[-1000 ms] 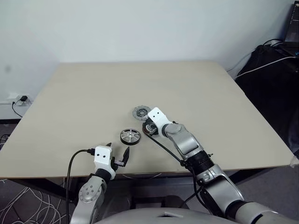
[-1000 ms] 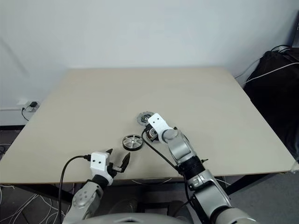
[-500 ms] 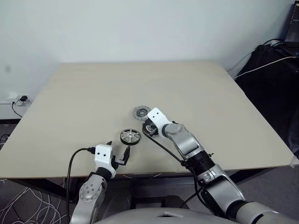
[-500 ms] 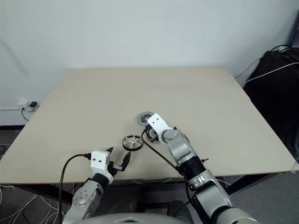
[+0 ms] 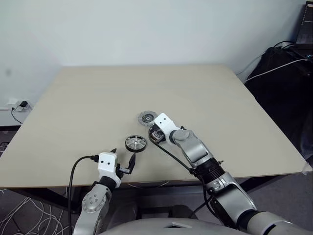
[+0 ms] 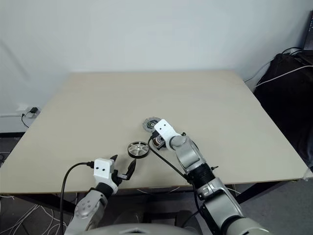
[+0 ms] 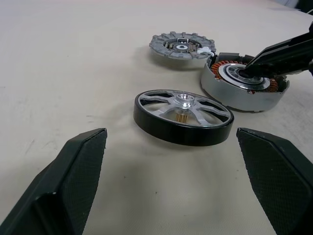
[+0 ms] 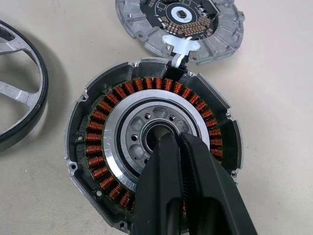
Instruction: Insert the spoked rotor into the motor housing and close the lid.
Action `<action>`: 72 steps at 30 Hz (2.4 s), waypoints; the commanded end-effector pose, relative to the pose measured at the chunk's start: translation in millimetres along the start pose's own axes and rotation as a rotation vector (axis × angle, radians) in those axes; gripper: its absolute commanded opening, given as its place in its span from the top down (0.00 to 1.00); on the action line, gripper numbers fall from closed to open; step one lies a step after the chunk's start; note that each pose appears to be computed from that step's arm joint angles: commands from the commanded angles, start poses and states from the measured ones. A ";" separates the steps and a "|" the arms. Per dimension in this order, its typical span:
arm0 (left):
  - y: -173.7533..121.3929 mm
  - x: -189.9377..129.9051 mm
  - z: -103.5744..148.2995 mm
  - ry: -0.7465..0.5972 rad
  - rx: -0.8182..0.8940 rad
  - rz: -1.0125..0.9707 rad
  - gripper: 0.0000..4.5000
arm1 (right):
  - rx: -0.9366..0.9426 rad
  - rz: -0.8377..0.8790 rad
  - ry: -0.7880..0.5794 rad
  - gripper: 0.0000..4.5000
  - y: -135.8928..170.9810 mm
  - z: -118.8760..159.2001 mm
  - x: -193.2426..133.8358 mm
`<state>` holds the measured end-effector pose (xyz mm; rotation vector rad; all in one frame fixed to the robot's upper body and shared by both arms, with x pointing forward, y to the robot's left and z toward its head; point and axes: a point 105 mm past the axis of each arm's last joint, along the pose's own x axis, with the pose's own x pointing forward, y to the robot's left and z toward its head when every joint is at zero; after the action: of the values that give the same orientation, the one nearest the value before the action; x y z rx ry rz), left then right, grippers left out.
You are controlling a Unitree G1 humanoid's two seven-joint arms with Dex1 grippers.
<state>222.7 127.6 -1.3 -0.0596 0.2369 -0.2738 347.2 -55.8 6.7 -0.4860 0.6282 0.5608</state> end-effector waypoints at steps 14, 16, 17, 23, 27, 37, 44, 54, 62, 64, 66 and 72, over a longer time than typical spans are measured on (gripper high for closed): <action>2.3 3.9 2.4 -0.039 0.003 -0.013 0.00 | 0.038 0.001 -0.217 0.97 -6.8 35.2 -17.9; 1.3 3.9 2.8 -0.040 0.003 -0.014 0.00 | 0.047 -0.008 -0.230 0.97 -9.0 36.6 -19.8; 0.7 4.1 3.0 -0.040 0.003 -0.015 0.00 | 0.050 -0.011 -0.232 0.97 -9.6 36.8 -20.3; -3.6 3.9 6.8 -0.045 0.003 -0.020 0.00 | 0.066 0.004 -0.178 0.97 -8.6 27.9 -17.3; -4.7 2.7 9.6 -0.047 0.003 -0.019 0.00 | 0.075 0.040 -0.113 0.97 -6.2 19.2 -14.1; -4.0 2.2 12.4 -0.047 0.004 -0.012 0.00 | 0.133 0.066 -0.079 0.97 -7.2 15.7 -10.1; -3.1 2.2 10.7 -0.044 0.006 -0.014 0.00 | 0.137 0.071 -0.077 0.97 -5.8 15.3 -8.2; -2.3 1.9 9.0 -0.043 0.005 -0.012 0.00 | 0.132 0.064 -0.067 0.97 -7.6 13.0 -6.3; -2.6 2.7 7.1 -0.040 0.005 -0.019 0.00 | 0.127 0.052 -0.064 0.97 -11.3 11.3 -8.4; -3.0 3.2 7.0 -0.040 0.004 -0.022 0.00 | 0.128 0.050 -0.065 0.97 -12.3 11.2 -8.7; -3.3 3.5 6.9 -0.040 0.004 -0.023 0.00 | 0.128 0.050 -0.064 0.97 -12.2 10.8 -8.7; -5.1 2.2 9.4 -0.042 0.003 -0.021 0.00 | 0.125 0.079 -0.072 0.97 -6.5 11.5 -8.7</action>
<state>221.8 126.9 -6.3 -0.0616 0.2503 -0.2808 346.2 -60.9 10.5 -0.3322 0.6572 0.5919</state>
